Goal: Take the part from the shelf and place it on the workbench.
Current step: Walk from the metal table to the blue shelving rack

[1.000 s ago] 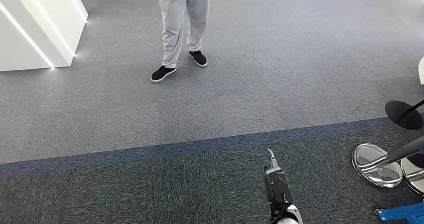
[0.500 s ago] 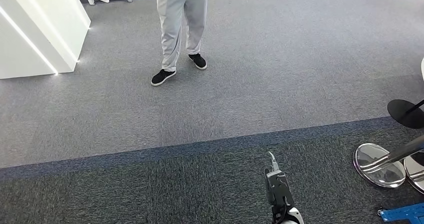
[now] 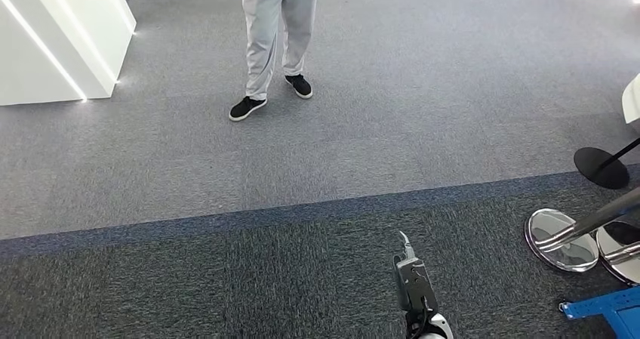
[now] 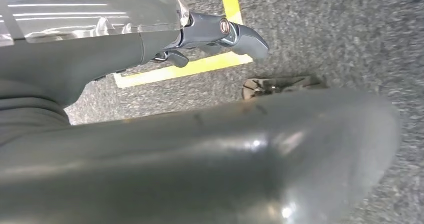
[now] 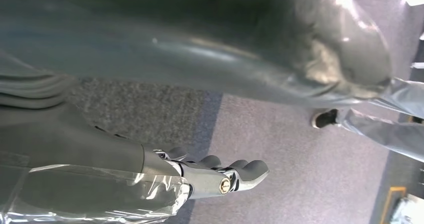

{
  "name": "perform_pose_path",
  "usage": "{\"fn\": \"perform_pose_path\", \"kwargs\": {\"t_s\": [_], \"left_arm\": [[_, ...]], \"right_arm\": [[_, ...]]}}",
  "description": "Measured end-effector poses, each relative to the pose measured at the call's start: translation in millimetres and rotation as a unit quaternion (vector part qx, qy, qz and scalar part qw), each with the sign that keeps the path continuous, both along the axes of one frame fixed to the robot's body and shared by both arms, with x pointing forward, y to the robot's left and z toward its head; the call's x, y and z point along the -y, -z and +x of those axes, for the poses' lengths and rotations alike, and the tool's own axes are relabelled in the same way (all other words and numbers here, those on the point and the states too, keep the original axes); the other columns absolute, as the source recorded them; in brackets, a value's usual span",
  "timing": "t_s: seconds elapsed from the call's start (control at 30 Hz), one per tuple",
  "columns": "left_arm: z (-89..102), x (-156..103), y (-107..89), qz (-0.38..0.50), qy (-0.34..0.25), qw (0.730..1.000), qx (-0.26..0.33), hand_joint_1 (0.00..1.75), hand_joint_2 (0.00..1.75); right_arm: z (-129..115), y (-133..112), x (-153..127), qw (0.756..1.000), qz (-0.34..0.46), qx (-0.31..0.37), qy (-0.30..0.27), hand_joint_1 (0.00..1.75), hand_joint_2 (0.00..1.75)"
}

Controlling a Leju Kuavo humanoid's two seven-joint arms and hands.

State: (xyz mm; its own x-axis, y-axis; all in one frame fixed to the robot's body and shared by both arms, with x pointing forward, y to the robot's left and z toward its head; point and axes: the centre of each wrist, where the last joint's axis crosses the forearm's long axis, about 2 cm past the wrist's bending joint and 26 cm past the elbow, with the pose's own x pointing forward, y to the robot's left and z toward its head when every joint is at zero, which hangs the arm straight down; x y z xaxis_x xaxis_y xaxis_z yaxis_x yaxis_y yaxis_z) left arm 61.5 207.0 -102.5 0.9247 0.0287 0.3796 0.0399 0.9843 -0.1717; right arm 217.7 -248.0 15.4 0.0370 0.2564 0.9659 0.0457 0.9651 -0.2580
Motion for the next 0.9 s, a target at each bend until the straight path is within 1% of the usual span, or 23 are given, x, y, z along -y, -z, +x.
{"fn": "perform_pose_path", "kwargs": {"t_s": [0.2,0.9], "left_arm": [[0.4,0,-0.1,0.0,0.002,1.0,-0.001,0.0,0.0],[0.2,2,-0.4,0.003,0.0,1.0,0.002,0.0,0.0]], "right_arm": [[6,-1,-2,1.0,0.001,0.001,-0.003,0.0,0.0],[-1,9,-8,1.0,0.009,-0.025,-0.012,0.0,0.0]]}}
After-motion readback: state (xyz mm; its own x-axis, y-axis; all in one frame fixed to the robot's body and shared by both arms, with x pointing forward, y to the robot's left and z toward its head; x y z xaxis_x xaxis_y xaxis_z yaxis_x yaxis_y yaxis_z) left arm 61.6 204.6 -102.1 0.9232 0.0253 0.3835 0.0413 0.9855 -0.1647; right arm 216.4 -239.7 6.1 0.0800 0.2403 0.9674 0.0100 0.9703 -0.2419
